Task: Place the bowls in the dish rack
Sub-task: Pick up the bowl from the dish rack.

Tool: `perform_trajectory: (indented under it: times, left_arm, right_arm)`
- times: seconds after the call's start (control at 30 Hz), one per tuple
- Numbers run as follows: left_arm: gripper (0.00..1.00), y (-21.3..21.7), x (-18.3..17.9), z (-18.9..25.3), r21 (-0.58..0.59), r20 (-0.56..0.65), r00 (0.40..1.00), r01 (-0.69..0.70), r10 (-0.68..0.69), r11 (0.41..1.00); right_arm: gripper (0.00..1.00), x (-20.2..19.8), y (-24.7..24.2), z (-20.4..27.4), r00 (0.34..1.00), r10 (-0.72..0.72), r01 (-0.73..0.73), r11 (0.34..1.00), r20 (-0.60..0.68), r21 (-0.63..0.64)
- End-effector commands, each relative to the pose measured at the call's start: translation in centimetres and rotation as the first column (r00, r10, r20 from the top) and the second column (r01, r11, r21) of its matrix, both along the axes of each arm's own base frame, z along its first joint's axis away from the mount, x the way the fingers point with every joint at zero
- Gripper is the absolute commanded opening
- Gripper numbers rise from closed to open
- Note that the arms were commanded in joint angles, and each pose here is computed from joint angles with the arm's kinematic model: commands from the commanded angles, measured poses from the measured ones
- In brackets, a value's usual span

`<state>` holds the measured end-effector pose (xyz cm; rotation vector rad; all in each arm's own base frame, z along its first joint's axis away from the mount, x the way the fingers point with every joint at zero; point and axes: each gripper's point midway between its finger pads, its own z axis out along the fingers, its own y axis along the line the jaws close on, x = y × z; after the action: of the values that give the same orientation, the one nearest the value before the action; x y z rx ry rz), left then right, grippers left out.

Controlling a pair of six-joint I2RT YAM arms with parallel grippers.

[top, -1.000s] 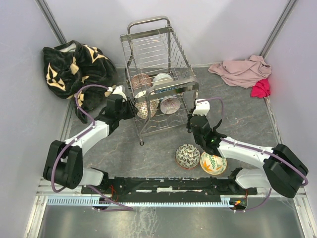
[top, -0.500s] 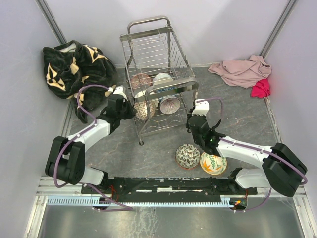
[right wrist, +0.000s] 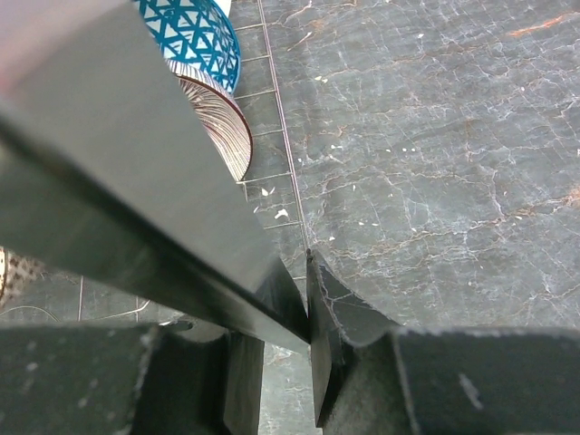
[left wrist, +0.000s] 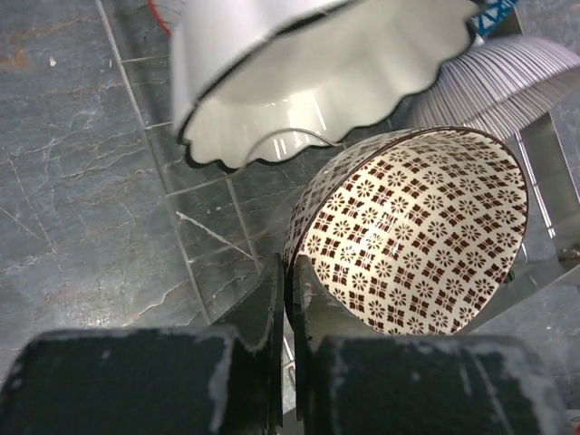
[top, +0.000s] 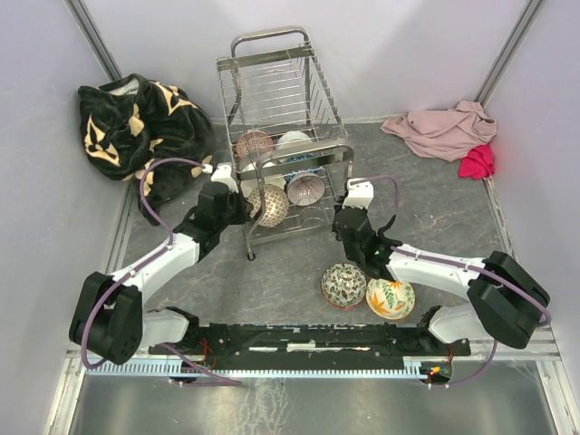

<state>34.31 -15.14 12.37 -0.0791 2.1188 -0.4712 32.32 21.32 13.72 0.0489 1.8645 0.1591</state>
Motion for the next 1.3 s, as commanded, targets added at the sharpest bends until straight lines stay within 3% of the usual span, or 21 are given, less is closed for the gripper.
perform_trajectory:
  times: [0.0, 0.3, 0.73, 1.0, 1.27]
  left_arm:
    - [0.03, -1.1, 0.7, 4.5, 0.081, 0.220, 0.975, 0.019, -0.037, 0.997]
    - [0.03, -0.3, -0.1, 4.7, 0.215, 0.373, 0.927, -0.055, -0.030, 0.975]
    - [0.03, -1.5, -1.9, 4.8, 0.376, 0.553, 0.821, -0.095, -0.141, 0.922]
    - [0.03, -2.8, -2.6, 3.8, 0.478, 0.550, 0.813, -0.118, -0.192, 0.870]
    - [0.03, -5.3, -2.5, 1.4, 0.613, 0.462, 0.844, -0.081, -0.273, 0.786]
  right_arm:
    - [0.00, -0.5, 3.1, -2.4, 0.993, 0.065, -0.051, 0.989, -0.100, 0.137]
    - [0.00, 0.0, 4.0, -3.7, 0.991, 0.078, -0.063, 0.988, -0.105, 0.138]
    - [0.00, 0.3, 4.2, -4.1, 0.992, 0.074, -0.059, 0.989, -0.107, 0.138]
    - [0.00, 0.4, 4.4, -4.6, 0.992, 0.069, -0.053, 0.988, -0.109, 0.142]
    - [0.00, 0.8, 5.2, -4.6, 0.991, 0.088, -0.072, 0.985, -0.101, 0.154]
